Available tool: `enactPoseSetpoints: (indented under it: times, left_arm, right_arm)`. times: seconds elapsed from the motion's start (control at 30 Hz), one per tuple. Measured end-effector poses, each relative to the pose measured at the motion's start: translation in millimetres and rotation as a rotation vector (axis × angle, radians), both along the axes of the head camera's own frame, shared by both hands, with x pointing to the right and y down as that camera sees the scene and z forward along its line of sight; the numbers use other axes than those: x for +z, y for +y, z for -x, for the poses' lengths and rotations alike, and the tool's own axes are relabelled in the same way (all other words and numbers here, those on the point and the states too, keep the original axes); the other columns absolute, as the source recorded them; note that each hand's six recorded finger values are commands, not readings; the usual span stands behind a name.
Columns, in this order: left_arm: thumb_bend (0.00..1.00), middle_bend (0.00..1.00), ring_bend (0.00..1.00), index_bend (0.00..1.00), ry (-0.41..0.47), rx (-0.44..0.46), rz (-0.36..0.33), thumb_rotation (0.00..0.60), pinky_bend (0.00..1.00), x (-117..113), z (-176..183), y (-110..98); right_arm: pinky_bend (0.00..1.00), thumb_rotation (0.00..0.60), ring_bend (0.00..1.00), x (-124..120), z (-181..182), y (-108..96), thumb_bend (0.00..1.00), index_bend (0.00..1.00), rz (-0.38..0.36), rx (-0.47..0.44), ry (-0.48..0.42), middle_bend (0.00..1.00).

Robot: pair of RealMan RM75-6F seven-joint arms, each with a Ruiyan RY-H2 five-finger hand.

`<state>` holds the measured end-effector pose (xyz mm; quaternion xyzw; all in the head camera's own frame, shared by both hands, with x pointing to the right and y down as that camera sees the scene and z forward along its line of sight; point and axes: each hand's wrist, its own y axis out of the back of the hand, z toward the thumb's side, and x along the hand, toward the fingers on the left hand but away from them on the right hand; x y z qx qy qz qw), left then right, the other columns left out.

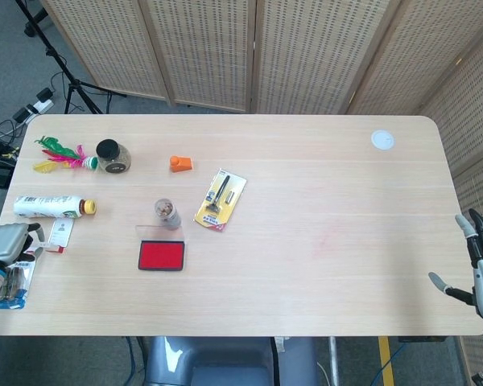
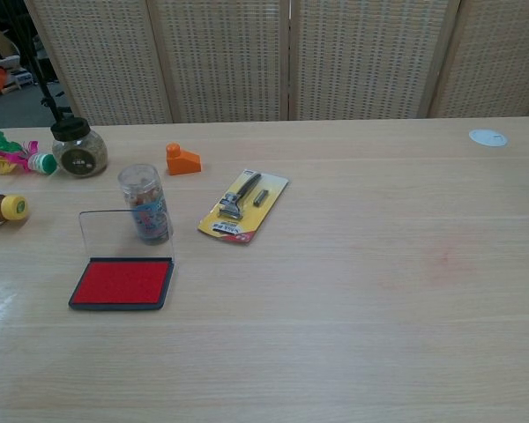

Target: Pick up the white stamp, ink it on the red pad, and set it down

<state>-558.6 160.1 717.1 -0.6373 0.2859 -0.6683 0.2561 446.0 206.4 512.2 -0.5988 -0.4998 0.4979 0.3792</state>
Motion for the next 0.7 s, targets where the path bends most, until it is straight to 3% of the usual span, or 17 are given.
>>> enactPoseSetpoints:
  times: [0.4,0.7]
  left_arm:
    - [0.34,1.0,1.0,0.59,0.014,-0.005,-0.015,0.6,1.0,-3.1,-0.8,-2.2]
    - [0.36,1.0,1.0,0.6,0.104,-0.014,-0.041,0.6,1.0,-24.1,-11.5,-13.7]
  right_arm:
    - [0.0,0.6,0.0,-0.1,0.3,0.1,0.0,0.0,0.001,0.0,-0.003,0.0]
    - [0.0,0.6,0.0,-1.7,-0.5,-0.1,0.0,0.0,-0.001,0.003,-0.012,0.0]
